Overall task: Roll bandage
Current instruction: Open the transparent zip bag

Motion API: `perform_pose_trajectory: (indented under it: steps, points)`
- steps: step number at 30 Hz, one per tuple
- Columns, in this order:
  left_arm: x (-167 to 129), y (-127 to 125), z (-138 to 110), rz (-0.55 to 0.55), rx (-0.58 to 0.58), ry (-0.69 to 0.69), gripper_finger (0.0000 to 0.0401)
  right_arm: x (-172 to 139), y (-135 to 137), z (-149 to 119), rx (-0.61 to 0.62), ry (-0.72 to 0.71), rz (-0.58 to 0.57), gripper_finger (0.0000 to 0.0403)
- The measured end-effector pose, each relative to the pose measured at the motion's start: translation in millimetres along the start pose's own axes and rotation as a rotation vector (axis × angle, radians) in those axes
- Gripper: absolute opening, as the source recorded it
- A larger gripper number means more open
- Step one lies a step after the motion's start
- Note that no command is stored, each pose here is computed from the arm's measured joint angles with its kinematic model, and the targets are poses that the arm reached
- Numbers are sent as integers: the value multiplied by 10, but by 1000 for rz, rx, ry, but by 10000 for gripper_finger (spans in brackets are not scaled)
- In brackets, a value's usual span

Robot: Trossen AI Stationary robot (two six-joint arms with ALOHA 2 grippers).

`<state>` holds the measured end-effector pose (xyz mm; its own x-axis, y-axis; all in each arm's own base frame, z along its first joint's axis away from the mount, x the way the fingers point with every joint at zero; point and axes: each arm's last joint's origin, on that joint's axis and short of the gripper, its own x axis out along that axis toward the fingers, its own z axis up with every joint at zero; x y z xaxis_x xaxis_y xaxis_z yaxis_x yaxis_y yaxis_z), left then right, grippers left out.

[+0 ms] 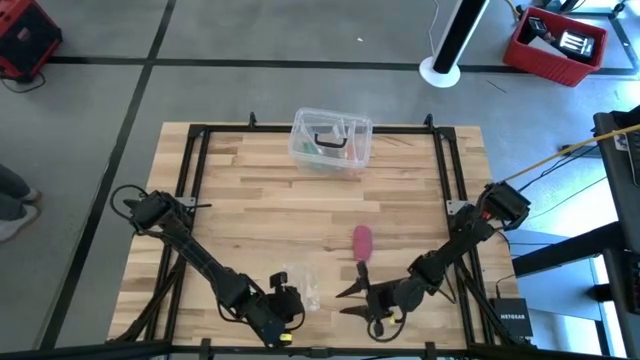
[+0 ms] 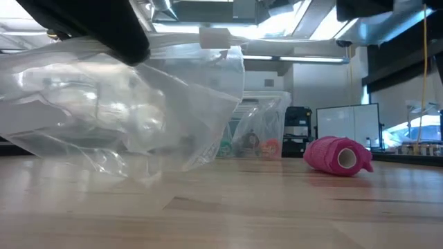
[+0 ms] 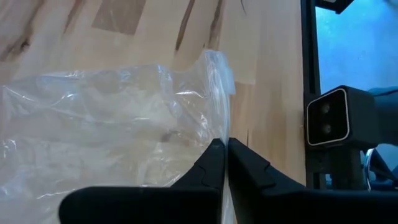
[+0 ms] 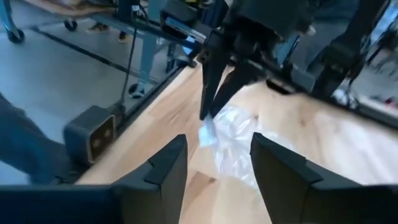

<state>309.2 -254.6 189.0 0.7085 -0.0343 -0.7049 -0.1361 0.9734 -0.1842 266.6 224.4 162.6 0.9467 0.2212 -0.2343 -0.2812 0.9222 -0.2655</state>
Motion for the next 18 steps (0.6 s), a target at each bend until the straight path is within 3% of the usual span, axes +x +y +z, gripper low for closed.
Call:
perform_pose_trajectory:
  steps: [9,12,15,18]
  points:
    - [-4,-5,3,-11,15,5,3,131,-99,106,-244,44,-148,177]
    - [-4,-7,2,-13,15,6,6,153,-114,34,-299,120,-101,177]
    - [-4,-9,-1,-23,26,15,4,143,-81,-89,-275,205,-11,177]
    - [-6,-19,9,-32,38,6,2,183,-40,-193,-256,233,8,177]
